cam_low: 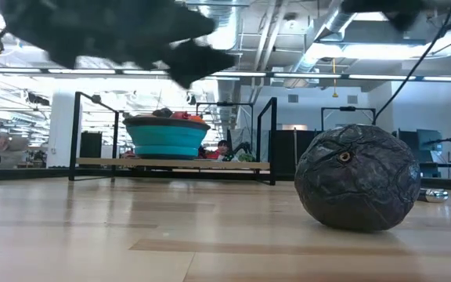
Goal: Pick & Place Fruit
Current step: Put the plum into the blue strainer bowl on the shelf
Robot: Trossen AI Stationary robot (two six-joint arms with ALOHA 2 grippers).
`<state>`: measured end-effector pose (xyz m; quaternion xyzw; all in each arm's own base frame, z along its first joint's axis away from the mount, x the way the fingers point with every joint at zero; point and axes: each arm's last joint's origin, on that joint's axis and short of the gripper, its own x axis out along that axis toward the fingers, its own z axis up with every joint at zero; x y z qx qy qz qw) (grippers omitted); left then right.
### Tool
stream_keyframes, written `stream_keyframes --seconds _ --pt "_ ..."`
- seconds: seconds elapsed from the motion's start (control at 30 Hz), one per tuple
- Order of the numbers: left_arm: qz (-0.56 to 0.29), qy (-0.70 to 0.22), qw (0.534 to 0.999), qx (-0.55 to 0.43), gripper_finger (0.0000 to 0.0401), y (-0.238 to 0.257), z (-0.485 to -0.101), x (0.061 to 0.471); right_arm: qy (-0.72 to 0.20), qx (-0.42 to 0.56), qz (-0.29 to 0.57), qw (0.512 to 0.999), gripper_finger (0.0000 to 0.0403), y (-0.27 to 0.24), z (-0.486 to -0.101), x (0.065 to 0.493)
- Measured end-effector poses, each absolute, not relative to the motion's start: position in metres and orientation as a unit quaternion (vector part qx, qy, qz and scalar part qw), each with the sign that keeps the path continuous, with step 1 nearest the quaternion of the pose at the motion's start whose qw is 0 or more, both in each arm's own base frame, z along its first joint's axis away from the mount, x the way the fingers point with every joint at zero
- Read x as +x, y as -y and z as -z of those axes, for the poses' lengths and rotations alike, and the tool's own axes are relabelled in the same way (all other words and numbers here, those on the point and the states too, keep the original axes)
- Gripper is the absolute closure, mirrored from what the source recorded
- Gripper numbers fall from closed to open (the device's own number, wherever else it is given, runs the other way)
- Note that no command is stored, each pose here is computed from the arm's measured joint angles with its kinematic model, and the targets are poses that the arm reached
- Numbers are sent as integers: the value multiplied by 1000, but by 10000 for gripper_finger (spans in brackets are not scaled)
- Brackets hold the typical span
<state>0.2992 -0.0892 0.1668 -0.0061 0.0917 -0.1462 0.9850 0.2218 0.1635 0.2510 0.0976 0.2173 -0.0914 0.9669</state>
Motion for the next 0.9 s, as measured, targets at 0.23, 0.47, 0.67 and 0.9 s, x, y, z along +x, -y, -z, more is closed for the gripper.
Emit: stream_keyframes --seconds 0.23,0.47,0.67,0.9 --pt "256 -77 963 38 105 99 -160 354 -191 136 124 964 284 -190 -234 186" --pt "351 -76 929 90 105 114 -141 378 -164 169 168 957 285 -196 -226 160" --pt "374 -52 915 140 103 115 -134 393 -142 196 188 952 285 -193 -226 161" --pt "392 -66 906 146 79 110 -131 407 -128 201 225 945 285 -181 -226 174"
